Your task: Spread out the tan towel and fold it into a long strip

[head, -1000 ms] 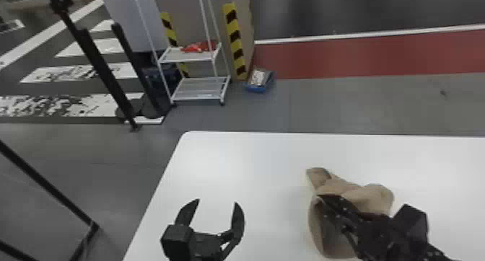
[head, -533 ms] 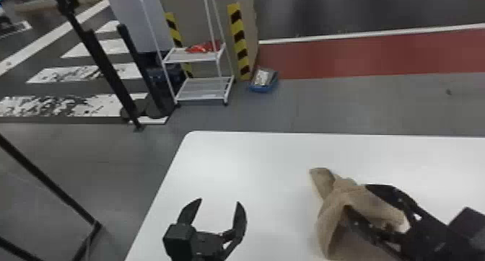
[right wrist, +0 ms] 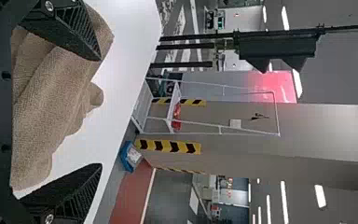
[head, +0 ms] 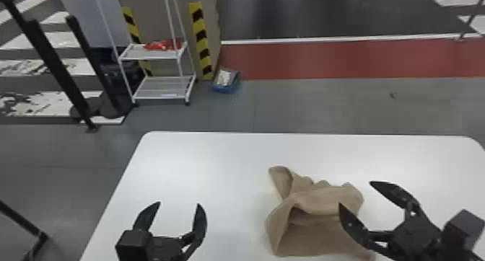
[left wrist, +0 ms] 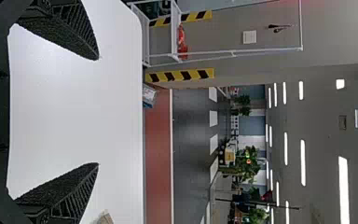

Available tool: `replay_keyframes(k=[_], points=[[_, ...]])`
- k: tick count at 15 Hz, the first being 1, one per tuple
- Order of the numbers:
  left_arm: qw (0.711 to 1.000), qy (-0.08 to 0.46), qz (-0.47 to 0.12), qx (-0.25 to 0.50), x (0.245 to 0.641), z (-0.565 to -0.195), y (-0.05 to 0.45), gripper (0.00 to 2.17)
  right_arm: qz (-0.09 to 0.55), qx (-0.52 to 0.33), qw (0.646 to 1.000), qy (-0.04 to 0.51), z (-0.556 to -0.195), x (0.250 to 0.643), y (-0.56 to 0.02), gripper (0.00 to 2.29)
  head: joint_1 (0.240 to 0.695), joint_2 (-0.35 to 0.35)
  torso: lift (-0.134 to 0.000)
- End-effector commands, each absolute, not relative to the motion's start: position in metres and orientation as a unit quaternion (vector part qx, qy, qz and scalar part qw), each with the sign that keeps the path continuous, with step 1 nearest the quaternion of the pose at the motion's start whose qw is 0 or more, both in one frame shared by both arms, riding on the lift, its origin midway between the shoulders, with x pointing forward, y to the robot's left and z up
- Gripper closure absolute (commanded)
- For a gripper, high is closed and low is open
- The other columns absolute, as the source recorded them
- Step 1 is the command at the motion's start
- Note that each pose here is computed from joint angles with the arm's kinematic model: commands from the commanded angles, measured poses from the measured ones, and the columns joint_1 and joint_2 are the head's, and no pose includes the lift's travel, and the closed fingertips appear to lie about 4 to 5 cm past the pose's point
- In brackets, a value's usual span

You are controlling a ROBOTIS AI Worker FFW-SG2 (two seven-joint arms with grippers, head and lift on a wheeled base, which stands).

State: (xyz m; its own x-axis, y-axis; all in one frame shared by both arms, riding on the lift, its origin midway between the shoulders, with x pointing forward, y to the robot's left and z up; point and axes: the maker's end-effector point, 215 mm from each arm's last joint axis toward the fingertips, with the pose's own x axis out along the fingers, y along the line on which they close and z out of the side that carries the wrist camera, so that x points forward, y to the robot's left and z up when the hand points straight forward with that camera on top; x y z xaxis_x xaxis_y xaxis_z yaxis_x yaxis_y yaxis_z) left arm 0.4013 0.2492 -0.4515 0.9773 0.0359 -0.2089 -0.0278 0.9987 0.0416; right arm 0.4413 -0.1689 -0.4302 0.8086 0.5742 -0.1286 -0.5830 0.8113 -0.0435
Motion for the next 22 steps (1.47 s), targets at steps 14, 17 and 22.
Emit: replay_keyframes(k=[14, 17, 22], points=[[0.994, 0.108, 0.016, 0.019, 0.400, -0.454, 0.251, 0.07, 0.432, -0.073, 0.866, 0.243, -0.532, 0.369, -0.171, 0.58, 0.695, 0.119, 0.000], [0.994, 0.107, 0.015, 0.019, 0.400, -0.453, 0.250, 0.07, 0.432, -0.072, 0.865, 0.245, -0.534, 0.371, -0.172, 1.33, 0.695, 0.118, 0.000], [0.994, 0.108, 0.016, 0.018, 0.400, -0.454, 0.250, 0.07, 0.434, -0.050, 0.874, 0.212, -0.518, 0.376, -0.170, 2.13, 0.695, 0.115, 0.000]])
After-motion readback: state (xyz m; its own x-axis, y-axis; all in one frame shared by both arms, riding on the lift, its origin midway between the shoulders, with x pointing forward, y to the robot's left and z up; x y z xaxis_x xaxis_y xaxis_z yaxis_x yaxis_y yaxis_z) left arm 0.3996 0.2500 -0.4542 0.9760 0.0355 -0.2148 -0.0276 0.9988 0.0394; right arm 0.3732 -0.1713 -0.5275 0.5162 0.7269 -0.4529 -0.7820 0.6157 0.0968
